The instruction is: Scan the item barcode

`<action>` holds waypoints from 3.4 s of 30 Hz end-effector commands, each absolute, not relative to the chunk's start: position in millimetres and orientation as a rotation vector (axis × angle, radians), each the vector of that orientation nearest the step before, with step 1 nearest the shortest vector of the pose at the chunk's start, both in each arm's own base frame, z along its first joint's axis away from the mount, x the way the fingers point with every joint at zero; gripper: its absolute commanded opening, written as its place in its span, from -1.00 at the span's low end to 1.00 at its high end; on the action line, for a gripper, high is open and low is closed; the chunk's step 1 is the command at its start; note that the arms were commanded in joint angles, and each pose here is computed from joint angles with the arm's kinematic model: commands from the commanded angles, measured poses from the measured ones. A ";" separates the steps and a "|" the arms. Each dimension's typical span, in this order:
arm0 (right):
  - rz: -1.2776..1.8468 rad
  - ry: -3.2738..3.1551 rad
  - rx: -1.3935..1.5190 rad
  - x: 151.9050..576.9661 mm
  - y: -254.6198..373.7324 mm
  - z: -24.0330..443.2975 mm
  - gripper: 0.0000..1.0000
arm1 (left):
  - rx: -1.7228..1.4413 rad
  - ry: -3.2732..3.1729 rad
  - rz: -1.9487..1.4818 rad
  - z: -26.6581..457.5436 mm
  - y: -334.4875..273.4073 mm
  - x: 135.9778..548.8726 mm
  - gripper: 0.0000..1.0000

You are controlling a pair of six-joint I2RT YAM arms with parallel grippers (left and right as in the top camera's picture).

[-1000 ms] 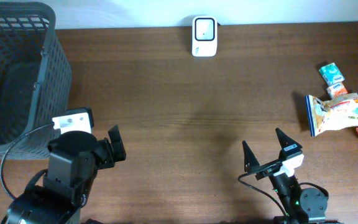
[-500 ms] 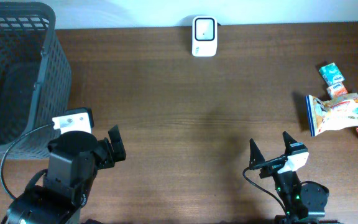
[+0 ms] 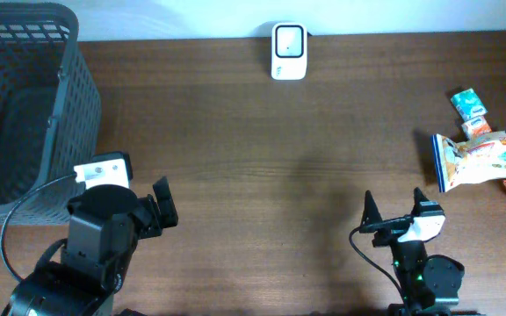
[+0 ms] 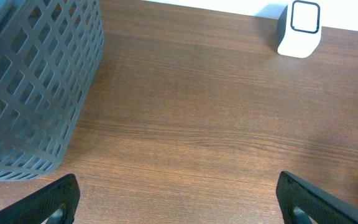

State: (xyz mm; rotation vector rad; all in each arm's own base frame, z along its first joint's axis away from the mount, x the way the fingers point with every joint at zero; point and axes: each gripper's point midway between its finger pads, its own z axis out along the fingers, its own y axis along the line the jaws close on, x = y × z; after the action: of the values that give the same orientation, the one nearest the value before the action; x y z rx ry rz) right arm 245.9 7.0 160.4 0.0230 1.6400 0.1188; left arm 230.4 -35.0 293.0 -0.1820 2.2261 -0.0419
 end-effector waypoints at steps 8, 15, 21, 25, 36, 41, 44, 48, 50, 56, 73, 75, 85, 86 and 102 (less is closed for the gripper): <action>0.064 1.649 0.090 245.9 -5.6 155.3 0.97 | -0.177 2.217 -0.023 295.5 -32.5 230.9 0.98; 0.063 1.649 0.090 245.9 -5.6 155.3 0.97 | -0.177 2.217 -0.023 295.6 -32.6 230.9 0.98; 0.051 1.649 0.084 245.9 -6.4 155.2 0.97 | -0.177 2.217 -0.023 295.5 -32.5 230.9 0.99; 0.034 1.650 0.058 245.9 -5.7 155.2 0.97 | -0.177 2.217 -0.024 295.6 -32.6 230.9 0.98; 0.024 1.651 0.033 245.9 -4.2 155.2 0.97 | -0.177 2.217 -0.024 295.6 -32.6 230.9 0.98; 0.014 1.650 -0.002 245.9 -1.6 155.4 0.97 | -0.176 2.217 -0.023 295.5 -32.6 230.8 0.98; 0.022 1.649 -0.004 245.9 -0.5 155.7 0.98 | -0.176 2.217 -0.023 295.5 -32.6 230.8 0.98; 0.027 1.648 -0.009 245.9 0.6 155.9 0.97 | -0.176 2.217 -0.023 295.5 -32.6 230.8 0.98; 0.028 1.648 -0.010 245.9 0.8 155.9 0.97 | -0.177 2.217 -0.023 295.6 -32.6 230.9 0.98; 0.027 1.648 -0.012 245.9 0.9 155.9 0.97 | -0.177 2.217 -0.023 295.6 -32.6 230.9 0.98; 0.034 1.643 -0.015 245.9 2.0 157.1 0.97 | -0.176 2.218 -0.023 295.5 -32.6 230.8 0.99; 0.034 1.643 -0.015 245.9 2.0 157.2 0.97 | -0.176 2.220 -0.022 295.0 -32.4 230.4 0.98; 0.034 1.643 -0.015 245.9 2.0 157.2 0.97 | -0.176 2.220 -0.022 295.0 -32.4 230.4 0.99; 0.034 1.643 -0.015 245.9 2.0 157.2 0.97 | -0.176 2.220 -0.021 295.0 -32.4 230.4 0.98; 0.034 1.643 -0.015 245.9 2.0 157.2 0.97 | -0.159 2.247 0.004 289.9 -29.9 226.2 0.98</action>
State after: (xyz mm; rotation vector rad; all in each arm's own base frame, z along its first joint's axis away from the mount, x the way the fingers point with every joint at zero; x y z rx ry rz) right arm 246.1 -1.7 158.9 0.0021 1.6453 0.0215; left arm 227.3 -33.6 289.2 -0.1786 2.2457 -0.0302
